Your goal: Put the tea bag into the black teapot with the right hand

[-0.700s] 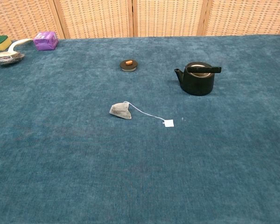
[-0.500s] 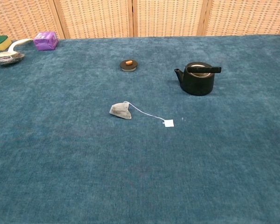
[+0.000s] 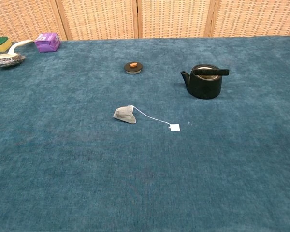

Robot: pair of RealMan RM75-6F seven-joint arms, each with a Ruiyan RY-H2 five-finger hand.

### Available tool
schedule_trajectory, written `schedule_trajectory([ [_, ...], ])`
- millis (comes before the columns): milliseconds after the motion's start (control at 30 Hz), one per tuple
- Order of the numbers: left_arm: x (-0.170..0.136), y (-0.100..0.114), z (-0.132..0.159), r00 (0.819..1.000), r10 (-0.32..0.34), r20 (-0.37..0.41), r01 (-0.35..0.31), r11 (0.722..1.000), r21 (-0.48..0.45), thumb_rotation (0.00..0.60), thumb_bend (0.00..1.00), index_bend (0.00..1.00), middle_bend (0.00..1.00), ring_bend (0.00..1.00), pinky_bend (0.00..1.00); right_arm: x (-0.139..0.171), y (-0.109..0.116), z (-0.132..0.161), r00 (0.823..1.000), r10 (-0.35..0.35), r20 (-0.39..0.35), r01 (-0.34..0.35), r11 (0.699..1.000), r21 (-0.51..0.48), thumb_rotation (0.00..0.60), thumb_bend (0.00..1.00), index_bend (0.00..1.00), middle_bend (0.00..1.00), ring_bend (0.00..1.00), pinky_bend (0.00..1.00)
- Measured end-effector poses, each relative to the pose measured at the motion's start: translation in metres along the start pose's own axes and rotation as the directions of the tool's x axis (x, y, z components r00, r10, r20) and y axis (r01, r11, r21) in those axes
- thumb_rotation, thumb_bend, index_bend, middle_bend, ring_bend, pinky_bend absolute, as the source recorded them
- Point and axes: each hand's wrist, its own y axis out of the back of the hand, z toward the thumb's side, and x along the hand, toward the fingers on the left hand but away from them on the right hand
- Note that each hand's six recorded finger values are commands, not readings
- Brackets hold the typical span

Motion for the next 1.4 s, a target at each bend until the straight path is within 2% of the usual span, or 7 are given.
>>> schedule_trajectory([
  [400,0.006,0.009,-0.003,1.0,0.018,0.006,-0.018,1.0,0.025,0.6,0.29,0.21,0.19,0.08,0.13,-0.024,0.001,0.026,0.991,0.041,-0.126,-0.05,0.996,-0.072,0.6,0.25,0.4,0.54,0.55,0.46],
  [533,0.009,0.01,-0.001,1.0,0.021,0.016,-0.021,0.999,0.027,0.6,0.29,0.21,0.19,0.08,0.13,-0.036,-0.001,0.046,0.982,0.053,-0.183,-0.071,0.993,-0.089,0.6,0.25,0.39,0.61,0.67,0.62],
  [733,0.014,0.009,-0.002,1.0,0.013,0.02,-0.014,0.999,0.042,0.6,0.29,0.21,0.19,0.08,0.13,-0.059,-0.017,0.09,0.946,0.118,-0.303,-0.157,0.982,-0.106,0.6,0.25,0.35,0.84,0.97,0.95],
  [800,0.016,0.01,-0.004,1.0,0.017,0.018,-0.018,0.999,0.044,0.6,0.29,0.21,0.19,0.08,0.13,-0.066,-0.024,0.106,0.928,0.15,-0.342,-0.196,0.975,-0.102,0.6,0.25,0.35,0.91,1.0,0.99],
  [900,0.019,0.013,-0.007,1.0,0.026,0.014,-0.027,0.998,0.051,0.6,0.29,0.21,0.19,0.08,0.13,-0.079,-0.04,0.131,0.896,0.207,-0.392,-0.26,0.962,-0.087,0.6,0.27,0.37,0.99,1.0,1.0],
  [1100,0.026,0.017,-0.011,0.999,0.039,0.02,-0.04,0.997,0.062,0.6,0.29,0.21,0.19,0.08,0.13,-0.103,-0.068,0.175,0.851,0.291,-0.437,-0.355,0.932,-0.072,0.6,0.31,0.45,1.0,1.0,1.0],
  [1400,0.045,0.018,-0.017,0.999,0.031,0.029,-0.033,0.996,0.078,0.6,0.29,0.21,0.19,0.08,0.13,-0.125,-0.113,0.205,0.834,0.382,-0.397,-0.434,0.9,-0.046,0.6,0.37,0.49,1.0,1.0,1.0],
])
